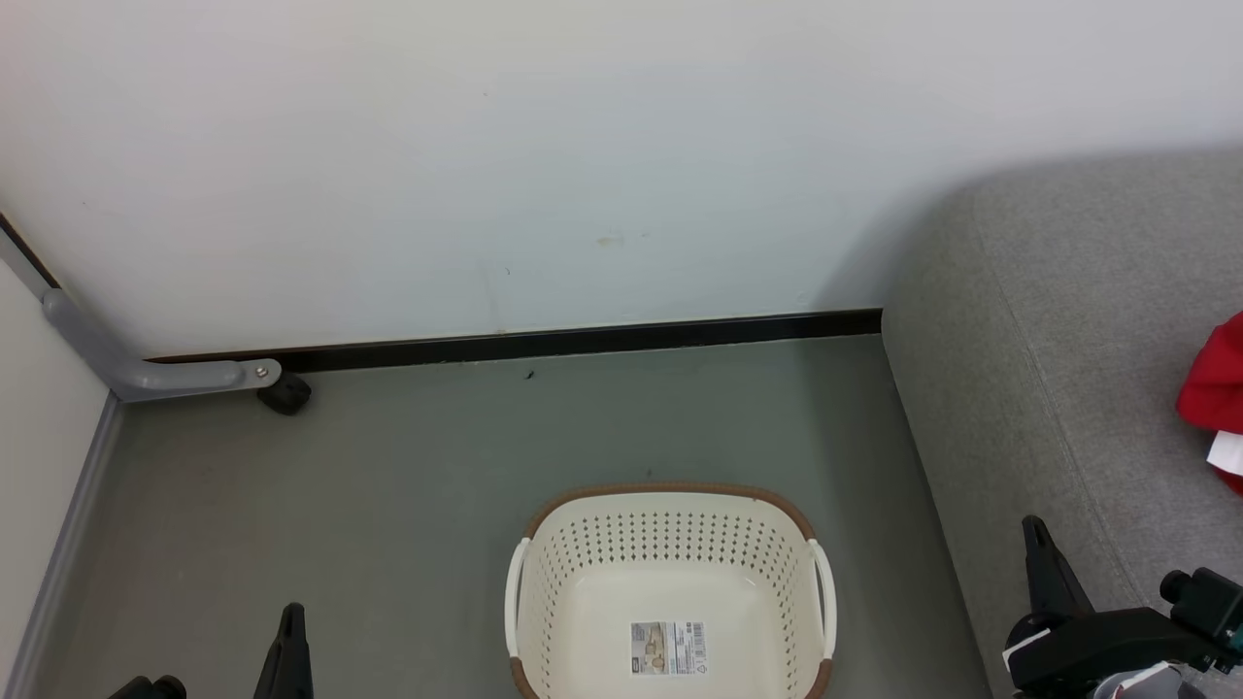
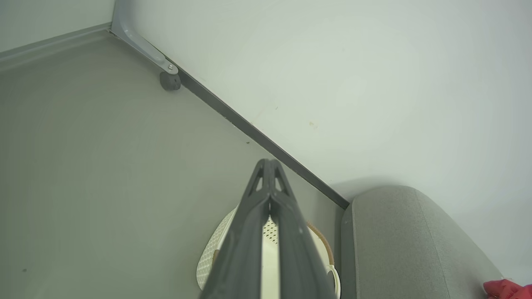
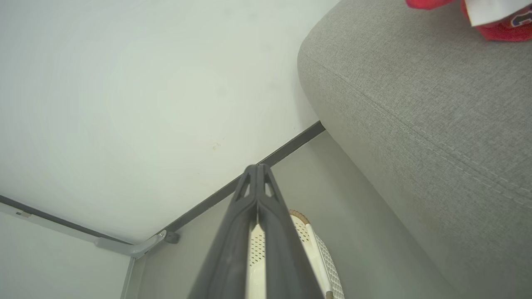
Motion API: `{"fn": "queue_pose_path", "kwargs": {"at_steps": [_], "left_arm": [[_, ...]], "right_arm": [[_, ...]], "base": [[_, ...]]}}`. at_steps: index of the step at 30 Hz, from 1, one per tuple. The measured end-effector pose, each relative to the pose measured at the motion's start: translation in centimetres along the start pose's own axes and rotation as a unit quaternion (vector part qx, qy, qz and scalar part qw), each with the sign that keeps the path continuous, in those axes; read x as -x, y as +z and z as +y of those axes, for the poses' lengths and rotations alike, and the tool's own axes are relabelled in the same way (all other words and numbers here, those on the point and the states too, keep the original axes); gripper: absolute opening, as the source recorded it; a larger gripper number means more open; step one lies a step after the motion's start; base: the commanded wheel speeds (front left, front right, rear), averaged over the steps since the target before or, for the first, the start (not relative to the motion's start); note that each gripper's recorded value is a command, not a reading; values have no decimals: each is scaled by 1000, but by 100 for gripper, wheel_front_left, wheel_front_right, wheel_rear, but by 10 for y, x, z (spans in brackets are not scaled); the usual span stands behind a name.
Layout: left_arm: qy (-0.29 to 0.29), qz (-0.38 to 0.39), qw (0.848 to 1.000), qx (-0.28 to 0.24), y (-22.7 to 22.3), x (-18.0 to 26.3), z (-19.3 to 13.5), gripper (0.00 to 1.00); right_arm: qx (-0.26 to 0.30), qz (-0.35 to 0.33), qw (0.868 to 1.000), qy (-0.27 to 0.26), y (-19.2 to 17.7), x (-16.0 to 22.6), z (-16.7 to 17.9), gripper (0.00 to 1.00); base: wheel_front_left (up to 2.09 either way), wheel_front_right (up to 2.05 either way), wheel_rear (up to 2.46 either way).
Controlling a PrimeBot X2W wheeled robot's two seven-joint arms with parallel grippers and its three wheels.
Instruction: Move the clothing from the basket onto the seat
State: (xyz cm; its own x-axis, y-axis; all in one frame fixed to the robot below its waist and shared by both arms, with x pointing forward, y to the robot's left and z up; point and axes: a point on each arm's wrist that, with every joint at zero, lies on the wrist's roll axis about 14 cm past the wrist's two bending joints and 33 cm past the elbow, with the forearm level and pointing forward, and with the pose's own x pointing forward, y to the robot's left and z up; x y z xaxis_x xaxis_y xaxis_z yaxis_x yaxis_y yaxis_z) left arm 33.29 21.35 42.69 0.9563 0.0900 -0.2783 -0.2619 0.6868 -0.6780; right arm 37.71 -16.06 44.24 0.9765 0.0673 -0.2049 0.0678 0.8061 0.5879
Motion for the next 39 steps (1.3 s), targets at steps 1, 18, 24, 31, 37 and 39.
{"fn": "queue_pose_path", "kwargs": {"at_steps": [1, 18, 24, 31, 37, 39], "left_arm": [[0, 2, 1000, 4, 0, 0, 0, 0], [-20, 7, 994, 111, 4, -10, -14, 0], [-26, 11, 989, 144, 4, -11, -18, 0], [-38, 14, 982, 185, 6, -15, -26, 0], [-44, 16, 974, 221, 7, -16, -29, 0], [-49, 17, 971, 232, 8, -17, -31, 0]], "right_arm": [[-9, -1, 1000, -1, 1, 0, 0, 0], [-140, -12, 990, -14, 13, 2, -9, 0], [-180, -16, 984, -13, 17, 2, -10, 0], [-233, -24, 972, -14, 23, 3, -12, 0], [-276, -30, 961, -9, 28, 4, -13, 0], [-293, -32, 956, -8, 29, 5, -14, 0]], "base": [[0, 0, 0], [0, 0, 0], [0, 0, 0], [0, 0, 0], [0, 0, 0], [0, 0, 0]]}}
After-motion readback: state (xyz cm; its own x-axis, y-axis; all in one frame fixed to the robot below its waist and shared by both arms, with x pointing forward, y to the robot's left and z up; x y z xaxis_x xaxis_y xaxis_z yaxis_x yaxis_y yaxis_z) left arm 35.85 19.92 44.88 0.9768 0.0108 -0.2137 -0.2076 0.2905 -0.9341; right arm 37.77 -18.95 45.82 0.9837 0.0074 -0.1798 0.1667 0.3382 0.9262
